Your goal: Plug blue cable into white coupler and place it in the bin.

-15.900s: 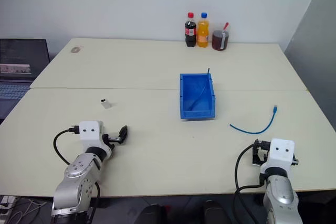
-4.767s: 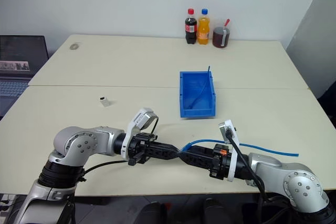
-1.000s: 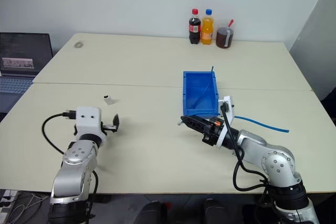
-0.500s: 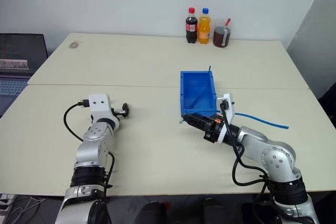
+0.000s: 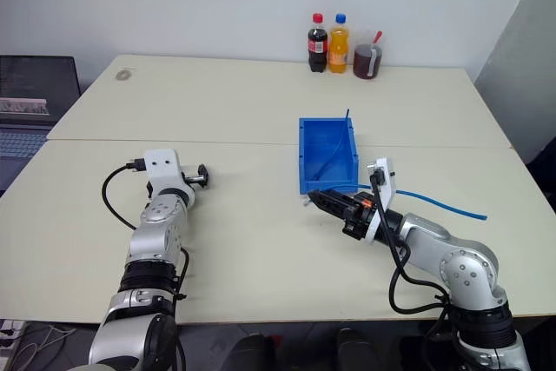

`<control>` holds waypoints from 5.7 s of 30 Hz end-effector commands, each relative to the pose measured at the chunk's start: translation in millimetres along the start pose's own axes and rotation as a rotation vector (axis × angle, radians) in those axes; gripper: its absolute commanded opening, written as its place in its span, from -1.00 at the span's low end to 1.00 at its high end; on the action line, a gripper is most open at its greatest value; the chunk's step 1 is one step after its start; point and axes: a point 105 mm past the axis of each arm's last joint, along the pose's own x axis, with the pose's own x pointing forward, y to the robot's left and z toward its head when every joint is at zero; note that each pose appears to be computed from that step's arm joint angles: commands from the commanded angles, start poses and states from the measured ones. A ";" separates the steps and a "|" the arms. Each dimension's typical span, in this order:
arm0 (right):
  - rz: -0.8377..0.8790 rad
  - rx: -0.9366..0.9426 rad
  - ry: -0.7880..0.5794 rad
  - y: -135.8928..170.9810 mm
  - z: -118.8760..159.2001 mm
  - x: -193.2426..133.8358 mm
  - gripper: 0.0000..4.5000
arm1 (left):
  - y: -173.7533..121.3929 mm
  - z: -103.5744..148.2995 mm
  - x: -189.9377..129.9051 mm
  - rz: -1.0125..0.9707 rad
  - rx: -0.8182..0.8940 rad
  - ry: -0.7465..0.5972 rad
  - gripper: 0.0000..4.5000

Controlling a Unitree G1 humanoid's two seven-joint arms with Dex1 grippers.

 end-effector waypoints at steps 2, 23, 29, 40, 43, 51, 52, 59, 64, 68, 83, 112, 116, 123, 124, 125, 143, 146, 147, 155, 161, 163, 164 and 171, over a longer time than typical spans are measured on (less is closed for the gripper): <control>0.008 -0.037 -0.037 6.5 10.5 -4.6 -0.90 | 8.3 16.4 3.3 0.015 0.035 -0.048 1.00; -0.013 -0.026 -0.054 -2.8 14.7 -0.8 -0.90 | 25.2 18.3 1.9 0.074 0.064 -0.035 -0.66; -0.017 -0.029 -0.056 -3.3 14.6 0.3 -0.90 | 21.0 22.1 0.4 0.008 0.054 -0.032 -0.66; 0.002 -0.307 0.091 8.9 24.2 -2.5 -0.90 | -96.7 35.6 -131.4 -1.522 0.449 -0.004 -0.66; 0.039 -0.364 0.138 14.4 22.4 -2.9 -0.90 | -103.4 31.4 -151.8 -1.700 0.504 0.024 -0.66; 0.080 -0.432 0.198 22.0 11.3 0.3 -0.90 | -150.5 -11.1 -160.5 -1.856 0.583 -0.045 -0.66; 0.085 -0.445 0.214 22.8 5.9 2.3 -0.90 | -154.3 -22.3 -159.9 -1.871 0.610 -0.040 -0.66; 0.082 -0.614 0.364 10.3 -31.8 2.3 -0.90 | -166.6 -39.3 -145.8 -1.868 0.642 -0.061 -0.66; 0.063 -0.637 0.359 0.2 -38.8 3.6 -0.90 | -168.6 -39.3 -142.5 -1.864 0.653 -0.078 -0.66; 0.031 -0.656 0.344 -11.2 -43.6 6.1 -0.90 | -171.8 -36.1 -145.7 -1.875 0.616 -0.082 -0.66; 0.057 -0.670 0.367 -18.4 -54.6 12.9 -0.90 | -165.9 -30.3 -144.0 -1.866 0.592 -0.055 -0.66; 0.081 -0.604 0.646 -62.0 -90.3 7.5 -0.90 | -167.7 -25.8 -146.4 -1.853 0.582 -0.064 -0.66; 0.070 -0.632 0.688 -72.2 -102.8 -0.2 -0.90 | -166.6 -26.4 -147.0 -1.847 0.578 -0.062 -0.66; 0.083 -0.643 0.700 -72.6 -112.2 1.9 -0.90 | -168.0 -25.2 -146.1 -1.840 0.579 -0.066 -0.66; 0.083 -0.642 0.700 -72.4 -112.8 2.6 -0.90 | -168.4 -24.9 -145.9 -1.840 0.579 -0.067 -0.66; 0.081 -0.641 0.697 -72.5 -112.6 3.5 -0.90 | -168.6 -24.5 -145.7 -1.839 0.579 -0.069 -0.66; 0.000 -0.272 0.222 -22.3 12.5 -1.4 -0.90 | -139.3 43.0 -165.1 -1.698 0.416 -0.278 0.84; 0.011 -0.235 0.179 -14.1 41.4 -1.7 -0.90 | -134.4 61.4 -169.0 -1.617 0.352 -0.318 0.98; 0.016 -0.223 0.169 -12.4 50.6 -0.5 -0.90 | -132.5 66.0 -169.4 -1.590 0.334 -0.325 0.98; -0.110 -0.233 0.186 -51.6 106.9 29.3 -0.75 | -125.8 91.6 -165.8 -1.330 0.189 -0.370 0.99; -0.170 -0.266 0.224 -77.6 118.3 47.9 -0.06 | -124.7 89.0 -171.6 -1.235 0.132 -0.362 1.00; -0.180 -0.269 0.229 -82.2 121.3 51.4 0.11 | -123.9 88.2 -172.6 -1.221 0.131 -0.360 1.00; -0.188 -0.272 0.229 -84.6 122.7 52.6 0.20 | -122.9 88.4 -172.4 -1.213 0.131 -0.359 1.00; -0.232 -0.314 0.223 -94.1 132.4 52.8 0.98 | -118.3 86.2 -165.7 -1.164 0.118 -0.342 1.00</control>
